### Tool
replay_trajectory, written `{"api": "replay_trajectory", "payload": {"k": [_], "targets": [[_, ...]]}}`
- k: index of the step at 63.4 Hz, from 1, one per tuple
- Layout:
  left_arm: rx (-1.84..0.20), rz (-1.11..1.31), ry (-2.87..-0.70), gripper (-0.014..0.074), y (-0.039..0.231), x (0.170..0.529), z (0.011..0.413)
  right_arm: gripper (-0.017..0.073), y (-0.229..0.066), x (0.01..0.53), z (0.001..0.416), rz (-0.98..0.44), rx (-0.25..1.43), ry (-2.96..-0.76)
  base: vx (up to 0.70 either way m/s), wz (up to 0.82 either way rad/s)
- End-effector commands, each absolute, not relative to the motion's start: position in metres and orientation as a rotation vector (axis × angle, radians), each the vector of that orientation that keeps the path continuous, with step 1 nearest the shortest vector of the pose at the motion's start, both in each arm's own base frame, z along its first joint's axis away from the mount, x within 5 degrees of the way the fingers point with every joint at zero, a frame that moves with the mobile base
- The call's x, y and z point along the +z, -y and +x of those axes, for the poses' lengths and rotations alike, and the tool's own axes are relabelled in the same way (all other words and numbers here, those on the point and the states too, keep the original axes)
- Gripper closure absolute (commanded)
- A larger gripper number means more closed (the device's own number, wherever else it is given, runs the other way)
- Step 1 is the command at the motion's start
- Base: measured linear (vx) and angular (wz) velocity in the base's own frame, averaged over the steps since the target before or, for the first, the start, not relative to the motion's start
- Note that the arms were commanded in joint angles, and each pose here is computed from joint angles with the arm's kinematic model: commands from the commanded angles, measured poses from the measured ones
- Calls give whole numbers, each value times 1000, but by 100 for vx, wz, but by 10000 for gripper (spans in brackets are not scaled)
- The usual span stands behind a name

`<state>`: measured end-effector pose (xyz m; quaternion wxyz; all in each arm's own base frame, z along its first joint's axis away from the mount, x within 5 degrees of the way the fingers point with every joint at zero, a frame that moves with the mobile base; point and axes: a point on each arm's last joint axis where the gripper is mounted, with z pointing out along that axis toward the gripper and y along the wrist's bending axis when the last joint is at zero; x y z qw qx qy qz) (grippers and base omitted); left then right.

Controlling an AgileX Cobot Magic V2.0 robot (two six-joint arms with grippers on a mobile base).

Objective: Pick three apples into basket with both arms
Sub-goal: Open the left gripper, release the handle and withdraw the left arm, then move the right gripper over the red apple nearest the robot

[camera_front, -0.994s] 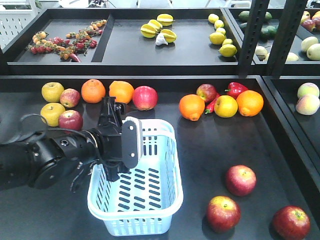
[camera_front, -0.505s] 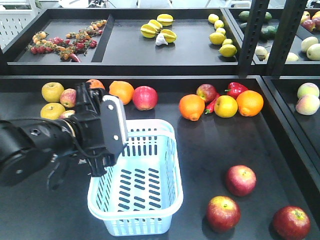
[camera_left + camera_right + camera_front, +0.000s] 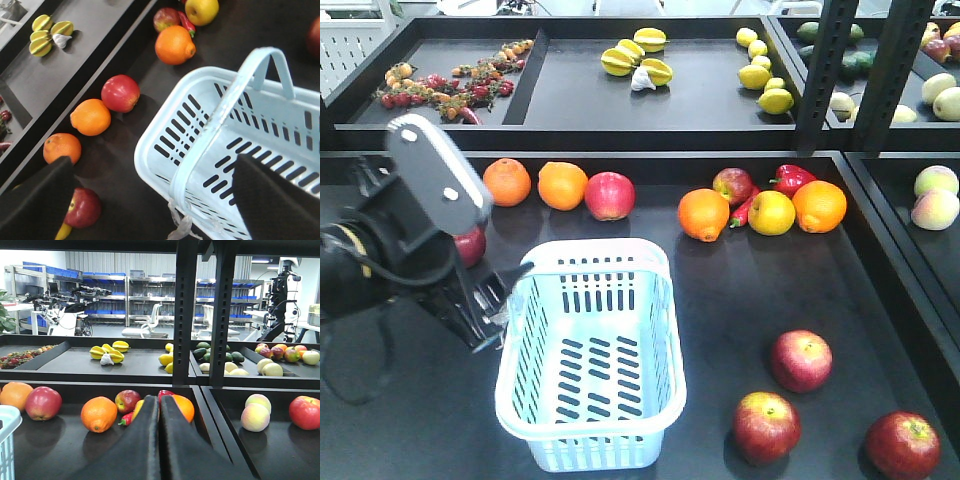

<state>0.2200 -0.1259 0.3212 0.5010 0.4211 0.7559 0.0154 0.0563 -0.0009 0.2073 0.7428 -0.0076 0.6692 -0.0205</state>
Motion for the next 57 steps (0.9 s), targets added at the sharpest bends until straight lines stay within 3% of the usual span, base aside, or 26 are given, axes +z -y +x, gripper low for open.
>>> {"api": "replay_trajectory", "payload": {"k": [1, 18, 35, 57], "targets": [[-14, 852, -1778, 1, 115, 347, 216, 566, 1, 210, 55, -17, -56, -1397, 0, 0], [-76, 449, -1882, 1, 71, 364, 208, 566, 1, 210, 55, -17, -56, -1397, 0, 0], [-120, 250, -1899, 1, 46, 377, 173, 566, 1, 210, 55, -17, -56, -1397, 0, 0], [-92, 36, -1878, 1, 14, 338, 110, 566, 1, 210, 55, -17, -56, -1397, 0, 0]]}}
